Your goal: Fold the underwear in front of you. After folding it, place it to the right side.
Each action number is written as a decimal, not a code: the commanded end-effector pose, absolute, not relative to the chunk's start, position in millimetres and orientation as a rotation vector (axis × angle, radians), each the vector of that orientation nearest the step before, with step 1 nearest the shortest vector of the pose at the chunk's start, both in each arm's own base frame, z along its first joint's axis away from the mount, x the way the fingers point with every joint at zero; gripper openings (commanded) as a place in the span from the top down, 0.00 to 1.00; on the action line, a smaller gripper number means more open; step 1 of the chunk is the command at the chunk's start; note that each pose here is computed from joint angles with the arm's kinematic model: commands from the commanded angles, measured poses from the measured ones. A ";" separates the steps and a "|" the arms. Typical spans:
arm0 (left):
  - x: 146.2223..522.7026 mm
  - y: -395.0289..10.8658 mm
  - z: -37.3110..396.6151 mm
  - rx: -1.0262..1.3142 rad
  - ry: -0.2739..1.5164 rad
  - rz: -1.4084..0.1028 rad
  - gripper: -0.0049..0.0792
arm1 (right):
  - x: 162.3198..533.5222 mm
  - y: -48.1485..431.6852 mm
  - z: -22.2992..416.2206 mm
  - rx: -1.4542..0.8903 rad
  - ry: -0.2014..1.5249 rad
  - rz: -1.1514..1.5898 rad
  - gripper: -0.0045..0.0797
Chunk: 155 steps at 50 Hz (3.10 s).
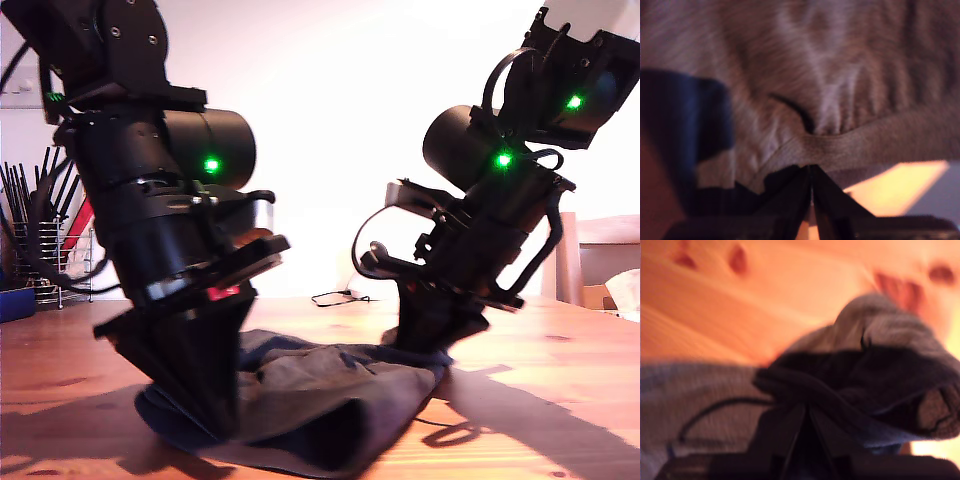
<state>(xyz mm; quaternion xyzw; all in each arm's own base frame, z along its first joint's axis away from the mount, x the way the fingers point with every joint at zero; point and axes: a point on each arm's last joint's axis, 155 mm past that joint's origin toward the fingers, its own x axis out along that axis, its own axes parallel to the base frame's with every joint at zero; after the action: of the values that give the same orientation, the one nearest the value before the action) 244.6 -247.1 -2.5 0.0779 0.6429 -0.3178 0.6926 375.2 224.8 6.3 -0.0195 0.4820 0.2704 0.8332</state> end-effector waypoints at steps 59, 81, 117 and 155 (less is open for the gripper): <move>288.5 -194.2 23.6 0.464 1.274 -0.832 0.97 | 386.4 220.1 15.6 0.096 1.088 0.219 0.96; 281.0 -221.7 69.2 0.130 1.295 -0.865 0.97 | 379.5 254.7 40.0 0.100 1.129 0.438 0.96; 282.4 -285.0 6.3 0.048 1.341 -0.897 0.97 | 410.0 214.3 66.6 0.001 1.094 0.505 0.96; 251.6 -153.3 -37.1 0.883 1.571 -0.580 0.97 | 425.0 205.3 85.3 -0.021 1.056 0.513 0.96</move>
<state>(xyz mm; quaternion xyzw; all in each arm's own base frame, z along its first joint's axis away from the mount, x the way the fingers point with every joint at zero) 263.7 -189.0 -2.5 0.3463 0.6354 -0.2839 0.6291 424.9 204.6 95.9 -0.0095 0.4882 0.2408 0.8388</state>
